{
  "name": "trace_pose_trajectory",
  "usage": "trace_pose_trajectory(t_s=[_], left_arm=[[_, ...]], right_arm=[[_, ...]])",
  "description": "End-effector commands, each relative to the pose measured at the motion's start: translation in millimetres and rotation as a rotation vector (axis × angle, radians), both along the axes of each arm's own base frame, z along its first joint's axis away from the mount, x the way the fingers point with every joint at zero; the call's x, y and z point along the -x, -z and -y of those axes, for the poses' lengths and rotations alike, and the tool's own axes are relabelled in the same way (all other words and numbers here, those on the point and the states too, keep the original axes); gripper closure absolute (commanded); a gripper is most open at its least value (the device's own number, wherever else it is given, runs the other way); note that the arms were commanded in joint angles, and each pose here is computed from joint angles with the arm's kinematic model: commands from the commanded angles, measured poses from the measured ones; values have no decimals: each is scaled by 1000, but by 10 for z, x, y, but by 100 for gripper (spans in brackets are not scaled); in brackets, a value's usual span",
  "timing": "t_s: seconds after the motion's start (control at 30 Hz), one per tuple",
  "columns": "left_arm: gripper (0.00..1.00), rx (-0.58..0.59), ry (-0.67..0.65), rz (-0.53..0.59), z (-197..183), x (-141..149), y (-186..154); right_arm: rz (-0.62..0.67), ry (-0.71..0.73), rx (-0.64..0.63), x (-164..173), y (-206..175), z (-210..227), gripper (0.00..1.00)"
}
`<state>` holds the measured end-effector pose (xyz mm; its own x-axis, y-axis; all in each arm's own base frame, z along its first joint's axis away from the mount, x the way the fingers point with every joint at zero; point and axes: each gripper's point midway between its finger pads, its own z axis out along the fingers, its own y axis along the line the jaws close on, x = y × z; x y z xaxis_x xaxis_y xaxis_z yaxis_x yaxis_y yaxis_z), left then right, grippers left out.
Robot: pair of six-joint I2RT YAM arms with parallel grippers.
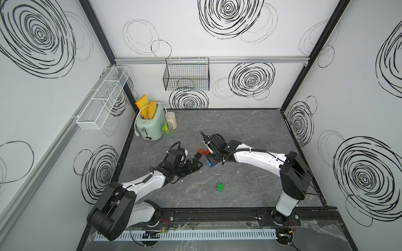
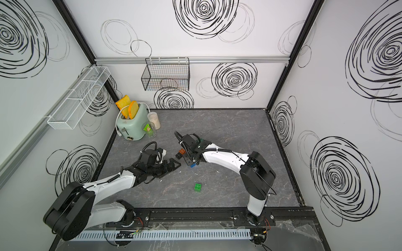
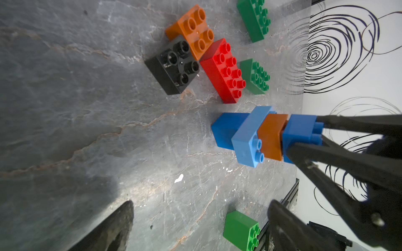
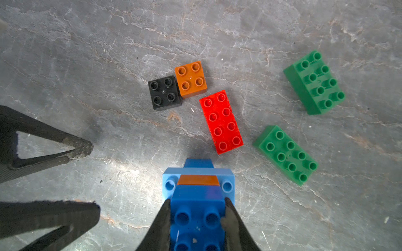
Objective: Assemble the letter f with lego
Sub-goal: Assemble the lego brick with the lego brick.
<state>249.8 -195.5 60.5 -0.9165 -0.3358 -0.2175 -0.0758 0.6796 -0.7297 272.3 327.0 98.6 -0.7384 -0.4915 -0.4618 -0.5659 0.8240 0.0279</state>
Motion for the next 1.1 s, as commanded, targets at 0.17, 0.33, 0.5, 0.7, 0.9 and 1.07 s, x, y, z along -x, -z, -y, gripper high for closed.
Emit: trace_pose_trajectory(t_s=[0.17,0.33,0.5,0.7,0.9,1.07], left_arm=[[2,-7,5,23,9,-49,-44],[2,-4,14,27,35,-51,-76],[2,3,28,26,60,-39,-118],[2,-5,48,51,84,-58,-315],[2,-61,77,82,83,-146,-508],[2,-63,98,91,105,-184,-552]], right_arm=[[-177,-46,180,441,593,314,67],[-209,-56,194,536,675,359,67],[-236,-54,205,594,749,397,67],[-163,45,208,419,529,483,66],[-121,156,211,311,307,553,64],[-144,200,195,298,234,517,63]])
